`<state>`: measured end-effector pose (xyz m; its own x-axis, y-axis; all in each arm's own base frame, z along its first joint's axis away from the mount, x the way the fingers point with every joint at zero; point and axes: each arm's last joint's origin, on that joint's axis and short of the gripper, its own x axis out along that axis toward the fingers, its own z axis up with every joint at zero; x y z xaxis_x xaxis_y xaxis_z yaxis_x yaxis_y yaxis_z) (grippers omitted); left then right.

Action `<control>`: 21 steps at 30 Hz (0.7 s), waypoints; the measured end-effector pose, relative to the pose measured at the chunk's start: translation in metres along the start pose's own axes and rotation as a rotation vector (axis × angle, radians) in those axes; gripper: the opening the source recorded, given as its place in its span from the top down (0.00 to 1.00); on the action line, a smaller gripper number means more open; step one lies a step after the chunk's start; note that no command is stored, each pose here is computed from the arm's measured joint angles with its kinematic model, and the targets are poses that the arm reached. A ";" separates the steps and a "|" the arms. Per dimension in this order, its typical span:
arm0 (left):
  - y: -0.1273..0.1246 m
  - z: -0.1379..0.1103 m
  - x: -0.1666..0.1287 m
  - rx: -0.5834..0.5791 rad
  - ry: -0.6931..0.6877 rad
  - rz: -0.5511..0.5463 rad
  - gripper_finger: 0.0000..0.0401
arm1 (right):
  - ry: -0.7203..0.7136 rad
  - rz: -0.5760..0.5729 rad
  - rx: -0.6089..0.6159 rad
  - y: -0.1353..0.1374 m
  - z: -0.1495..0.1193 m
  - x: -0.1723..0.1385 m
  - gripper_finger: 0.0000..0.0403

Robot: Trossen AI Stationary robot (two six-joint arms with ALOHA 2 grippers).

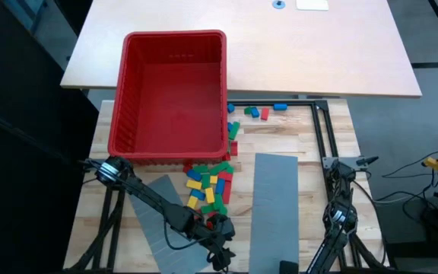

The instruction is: Sort blocks

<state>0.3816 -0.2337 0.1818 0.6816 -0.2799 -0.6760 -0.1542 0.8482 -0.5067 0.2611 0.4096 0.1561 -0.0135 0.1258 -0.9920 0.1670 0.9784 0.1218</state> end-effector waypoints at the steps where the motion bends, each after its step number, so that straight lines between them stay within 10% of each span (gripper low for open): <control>1: 0.000 0.000 0.000 0.000 0.000 0.000 0.32 | 0.001 -0.002 0.002 -0.001 0.001 0.001 0.35; 21: 0.000 0.000 0.000 0.000 0.000 0.000 0.32 | 0.005 -0.044 0.050 -0.009 0.002 0.010 0.50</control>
<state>0.3816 -0.2337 0.1818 0.6818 -0.2800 -0.6759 -0.1543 0.8480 -0.5070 0.2619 0.4020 0.1455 -0.0271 0.0834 -0.9961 0.2153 0.9736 0.0757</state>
